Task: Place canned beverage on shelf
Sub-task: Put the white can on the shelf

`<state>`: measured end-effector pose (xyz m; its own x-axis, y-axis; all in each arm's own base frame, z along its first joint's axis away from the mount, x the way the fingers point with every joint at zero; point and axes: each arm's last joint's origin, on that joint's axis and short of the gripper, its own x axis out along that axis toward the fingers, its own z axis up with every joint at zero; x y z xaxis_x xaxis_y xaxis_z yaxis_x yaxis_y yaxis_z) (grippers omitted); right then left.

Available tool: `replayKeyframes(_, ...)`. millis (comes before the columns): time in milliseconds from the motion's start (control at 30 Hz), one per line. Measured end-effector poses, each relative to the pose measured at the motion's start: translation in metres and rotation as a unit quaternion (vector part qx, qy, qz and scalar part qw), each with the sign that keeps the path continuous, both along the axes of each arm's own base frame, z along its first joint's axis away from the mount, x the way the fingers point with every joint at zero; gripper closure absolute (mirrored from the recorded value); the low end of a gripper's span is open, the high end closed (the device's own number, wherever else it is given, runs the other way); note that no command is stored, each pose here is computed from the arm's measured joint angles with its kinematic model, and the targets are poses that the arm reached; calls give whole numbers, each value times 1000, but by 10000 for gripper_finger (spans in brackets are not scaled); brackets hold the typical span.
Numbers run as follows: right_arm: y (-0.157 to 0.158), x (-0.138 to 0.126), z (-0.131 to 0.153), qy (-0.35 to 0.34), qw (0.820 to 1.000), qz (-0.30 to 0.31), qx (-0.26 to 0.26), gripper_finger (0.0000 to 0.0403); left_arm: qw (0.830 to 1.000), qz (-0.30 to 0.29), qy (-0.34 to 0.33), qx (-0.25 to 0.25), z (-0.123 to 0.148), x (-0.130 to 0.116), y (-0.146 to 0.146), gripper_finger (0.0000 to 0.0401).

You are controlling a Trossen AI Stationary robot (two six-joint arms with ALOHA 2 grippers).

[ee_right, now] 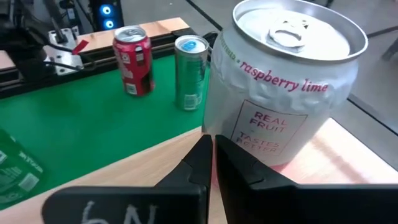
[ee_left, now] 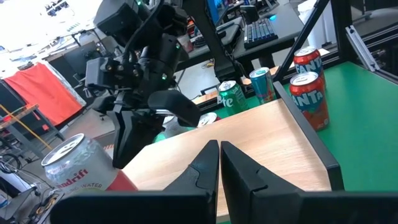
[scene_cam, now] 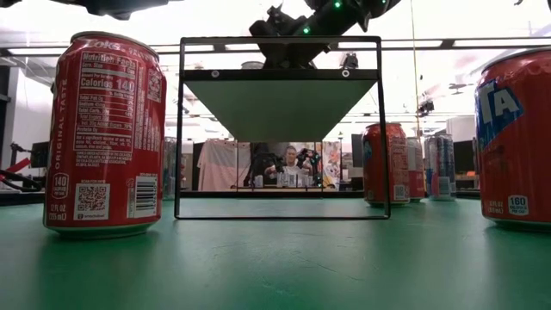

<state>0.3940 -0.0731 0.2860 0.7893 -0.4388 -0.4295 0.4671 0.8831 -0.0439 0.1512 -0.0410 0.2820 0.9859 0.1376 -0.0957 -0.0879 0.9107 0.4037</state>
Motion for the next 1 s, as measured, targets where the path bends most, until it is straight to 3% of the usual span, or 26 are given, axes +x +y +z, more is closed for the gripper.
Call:
replayKeyframes(300, 3, 2, -3, -6, 999, 25, 28, 390, 1000, 0, 0, -1, 0, 0, 0, 401)
replayKeyframes(1000, -8, 2, -9, 19, 1000, 5, -3, 390, 1000, 1, -2, -3, 0, 2, -1, 401)
